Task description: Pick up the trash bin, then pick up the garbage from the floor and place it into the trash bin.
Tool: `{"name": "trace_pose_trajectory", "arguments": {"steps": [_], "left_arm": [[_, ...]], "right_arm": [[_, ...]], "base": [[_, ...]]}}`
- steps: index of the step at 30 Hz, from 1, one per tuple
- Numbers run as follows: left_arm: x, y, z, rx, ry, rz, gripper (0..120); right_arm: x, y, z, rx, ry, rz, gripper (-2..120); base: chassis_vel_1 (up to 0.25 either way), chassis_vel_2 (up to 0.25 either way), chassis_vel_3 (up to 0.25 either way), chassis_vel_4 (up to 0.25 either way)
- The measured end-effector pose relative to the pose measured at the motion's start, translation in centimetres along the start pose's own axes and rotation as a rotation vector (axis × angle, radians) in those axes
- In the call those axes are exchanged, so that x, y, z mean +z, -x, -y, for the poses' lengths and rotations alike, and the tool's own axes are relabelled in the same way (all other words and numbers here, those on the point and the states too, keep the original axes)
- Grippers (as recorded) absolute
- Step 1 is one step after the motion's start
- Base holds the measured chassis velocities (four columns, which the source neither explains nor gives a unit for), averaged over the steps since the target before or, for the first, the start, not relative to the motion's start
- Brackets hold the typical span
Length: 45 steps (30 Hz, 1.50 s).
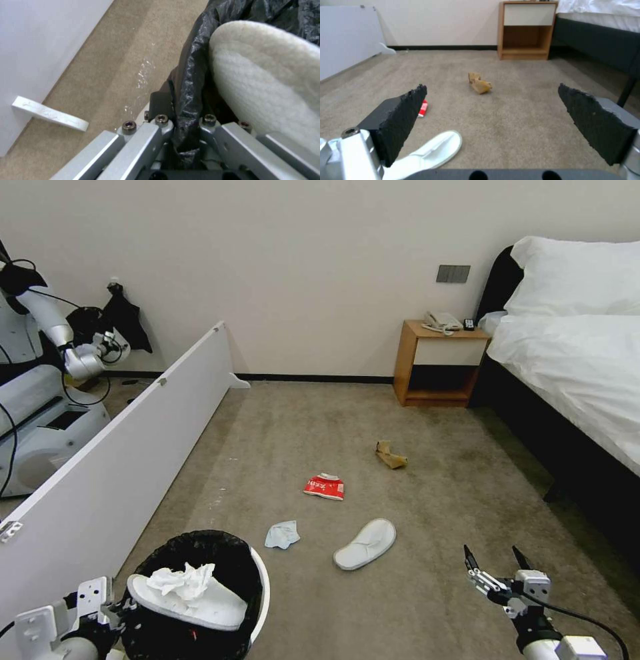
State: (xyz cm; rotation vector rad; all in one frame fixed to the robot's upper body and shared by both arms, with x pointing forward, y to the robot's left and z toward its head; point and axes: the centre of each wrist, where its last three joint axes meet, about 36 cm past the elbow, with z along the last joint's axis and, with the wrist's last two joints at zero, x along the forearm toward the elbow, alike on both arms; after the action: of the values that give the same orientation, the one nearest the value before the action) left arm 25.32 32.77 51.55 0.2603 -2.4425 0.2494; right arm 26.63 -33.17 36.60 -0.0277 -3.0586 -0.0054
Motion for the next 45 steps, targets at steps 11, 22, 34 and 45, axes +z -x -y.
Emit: {"name": "trace_pose_trajectory", "arguments": {"steps": [11,22,34,45], "left_arm": [[-0.1,0.1,0.1,0.003,-0.001,0.004,2],[-0.1,0.2,0.1,0.003,-0.001,0.005,2],[-0.2,0.3,0.2,0.004,0.0,0.006,2],[-0.3,0.3,0.2,0.006,0.002,0.009,2]], "right_arm": [[0.0,0.6,0.4,-0.014,-0.001,0.006,100],[0.1,1.0,0.3,-0.027,0.005,0.005,100],[0.2,1.1,0.4,-0.04,0.002,0.001,100],[0.0,1.3,0.6,-0.047,-0.004,0.001,100]], "base": [[-0.051,0.049,0.056,-0.056],[-0.013,0.014,0.009,-0.015],[-0.029,0.033,0.035,-0.037],[-0.062,0.052,0.05,-0.053]]}}
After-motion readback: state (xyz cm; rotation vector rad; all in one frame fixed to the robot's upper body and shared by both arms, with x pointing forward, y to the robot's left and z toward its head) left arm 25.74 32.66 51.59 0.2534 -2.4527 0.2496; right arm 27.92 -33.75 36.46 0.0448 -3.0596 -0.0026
